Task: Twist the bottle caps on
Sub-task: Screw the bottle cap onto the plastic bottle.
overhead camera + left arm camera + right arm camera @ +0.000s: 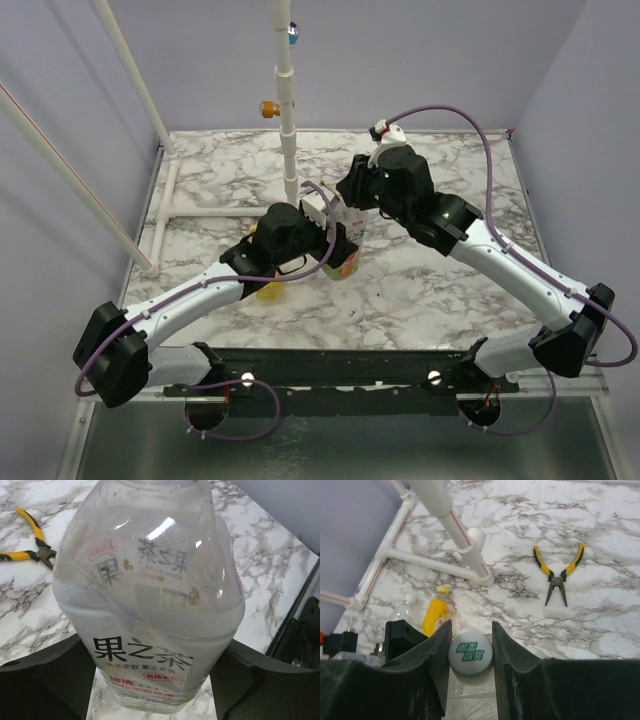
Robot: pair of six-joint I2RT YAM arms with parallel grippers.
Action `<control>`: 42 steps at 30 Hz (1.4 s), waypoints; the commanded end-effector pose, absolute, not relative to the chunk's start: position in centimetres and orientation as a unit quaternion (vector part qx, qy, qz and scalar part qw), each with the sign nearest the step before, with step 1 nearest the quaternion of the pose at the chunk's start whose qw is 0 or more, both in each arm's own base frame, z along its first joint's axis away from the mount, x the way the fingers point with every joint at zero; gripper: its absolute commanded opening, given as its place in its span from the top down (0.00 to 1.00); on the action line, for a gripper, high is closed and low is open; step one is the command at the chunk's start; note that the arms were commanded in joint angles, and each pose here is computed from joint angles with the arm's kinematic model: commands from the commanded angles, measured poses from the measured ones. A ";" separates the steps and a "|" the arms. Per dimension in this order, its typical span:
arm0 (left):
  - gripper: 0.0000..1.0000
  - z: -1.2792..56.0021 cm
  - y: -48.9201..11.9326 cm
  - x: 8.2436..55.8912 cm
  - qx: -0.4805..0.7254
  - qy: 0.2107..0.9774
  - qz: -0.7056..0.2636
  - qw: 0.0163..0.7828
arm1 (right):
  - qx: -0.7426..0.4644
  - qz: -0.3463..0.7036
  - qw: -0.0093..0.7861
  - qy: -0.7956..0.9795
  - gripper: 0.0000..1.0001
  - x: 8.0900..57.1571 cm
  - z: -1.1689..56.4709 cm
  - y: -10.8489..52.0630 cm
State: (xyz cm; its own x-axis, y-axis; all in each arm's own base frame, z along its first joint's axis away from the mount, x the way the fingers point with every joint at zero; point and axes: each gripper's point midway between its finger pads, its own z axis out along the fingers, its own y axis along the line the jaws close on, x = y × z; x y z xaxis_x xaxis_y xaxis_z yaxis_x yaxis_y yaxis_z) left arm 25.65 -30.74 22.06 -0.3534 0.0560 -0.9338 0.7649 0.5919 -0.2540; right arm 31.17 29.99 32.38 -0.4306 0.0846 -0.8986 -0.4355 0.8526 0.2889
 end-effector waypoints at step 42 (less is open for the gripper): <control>1.00 24.3 -30.8 22.6 0.299 0.702 -0.395 0.511 | -0.170 0.338 0.521 0.765 0.12 26.8 37.1 29.7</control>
State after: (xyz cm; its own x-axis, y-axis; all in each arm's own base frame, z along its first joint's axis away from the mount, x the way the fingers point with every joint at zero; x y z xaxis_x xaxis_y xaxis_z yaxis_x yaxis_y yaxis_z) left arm 24.57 -30.56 23.16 -0.3241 0.0196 -0.9458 0.7627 0.5970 -0.2489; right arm 27.63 29.81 37.19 -0.4011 0.1188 -0.9083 -0.5511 0.7607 0.3429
